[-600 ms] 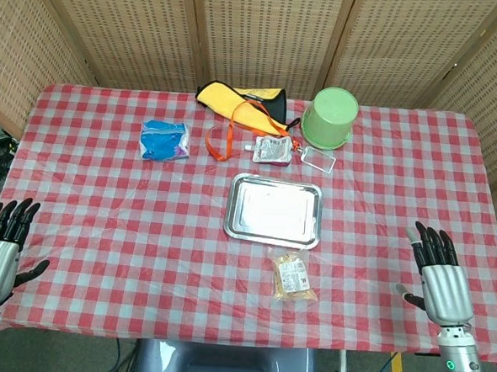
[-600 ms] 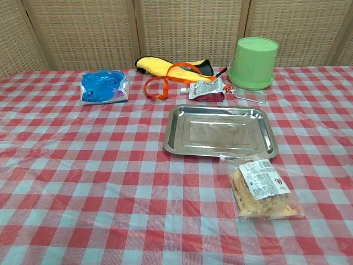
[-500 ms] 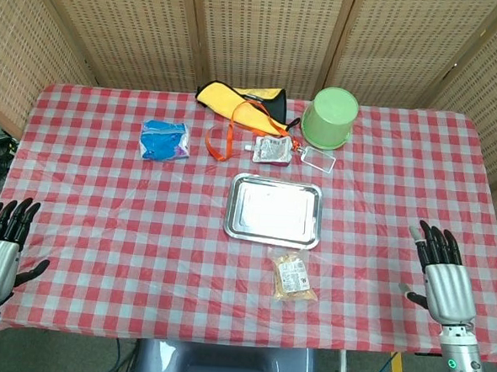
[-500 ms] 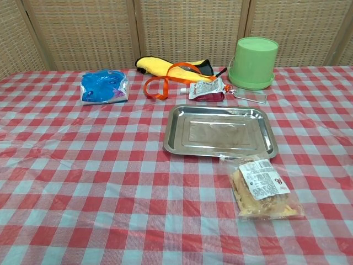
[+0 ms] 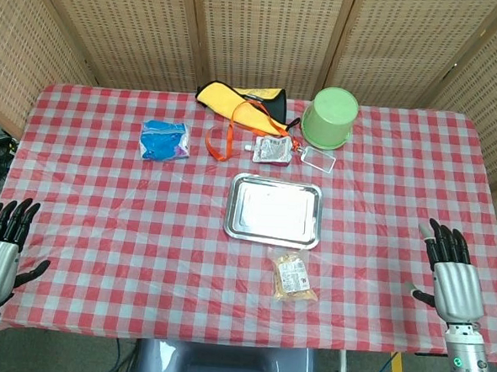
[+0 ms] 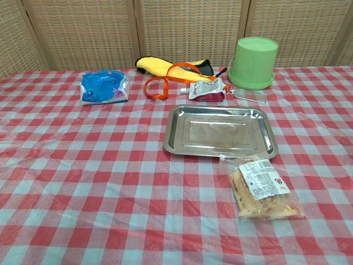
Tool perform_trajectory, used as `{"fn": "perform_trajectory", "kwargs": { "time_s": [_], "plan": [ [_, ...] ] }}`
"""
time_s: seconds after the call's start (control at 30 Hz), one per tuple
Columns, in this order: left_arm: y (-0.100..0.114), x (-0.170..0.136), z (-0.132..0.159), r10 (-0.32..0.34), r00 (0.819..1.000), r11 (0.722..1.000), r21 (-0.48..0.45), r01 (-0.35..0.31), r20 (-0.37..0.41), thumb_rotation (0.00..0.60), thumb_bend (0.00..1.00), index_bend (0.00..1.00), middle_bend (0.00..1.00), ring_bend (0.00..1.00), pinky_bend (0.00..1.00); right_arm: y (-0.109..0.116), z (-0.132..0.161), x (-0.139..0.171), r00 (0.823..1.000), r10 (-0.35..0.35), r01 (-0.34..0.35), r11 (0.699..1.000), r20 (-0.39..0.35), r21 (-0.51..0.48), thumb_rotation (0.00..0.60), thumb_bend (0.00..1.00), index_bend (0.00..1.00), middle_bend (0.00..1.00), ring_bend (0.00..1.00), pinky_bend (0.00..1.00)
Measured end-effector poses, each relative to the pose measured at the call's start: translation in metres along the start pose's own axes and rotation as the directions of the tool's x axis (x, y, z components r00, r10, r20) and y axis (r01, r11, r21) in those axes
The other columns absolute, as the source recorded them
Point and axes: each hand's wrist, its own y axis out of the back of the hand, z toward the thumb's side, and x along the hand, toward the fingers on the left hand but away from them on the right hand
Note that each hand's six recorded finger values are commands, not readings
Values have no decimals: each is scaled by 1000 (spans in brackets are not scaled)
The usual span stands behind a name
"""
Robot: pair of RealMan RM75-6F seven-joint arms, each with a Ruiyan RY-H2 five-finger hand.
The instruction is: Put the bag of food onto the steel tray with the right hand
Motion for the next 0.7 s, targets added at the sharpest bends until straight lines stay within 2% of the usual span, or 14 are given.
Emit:
{"fn": "perform_trajectory", "kwargs": {
  "time_s": [0.33, 0.7],
  "plan": [
    [1, 1, -2, -2, 1000, 1000, -4, 2, -7, 600, 62, 0, 0, 0, 0, -4, -3, -1, 1000, 13, -13, 1000, 10, 4, 600, 103, 0, 0, 0, 0],
    [1, 0, -2, -2, 1000, 1000, -2, 2, -6, 600, 63, 0, 0, 0, 0, -3, 2, -1, 1000, 13, -13, 1000, -15, -4, 600, 102, 0, 0, 0, 0]
  ]
}}
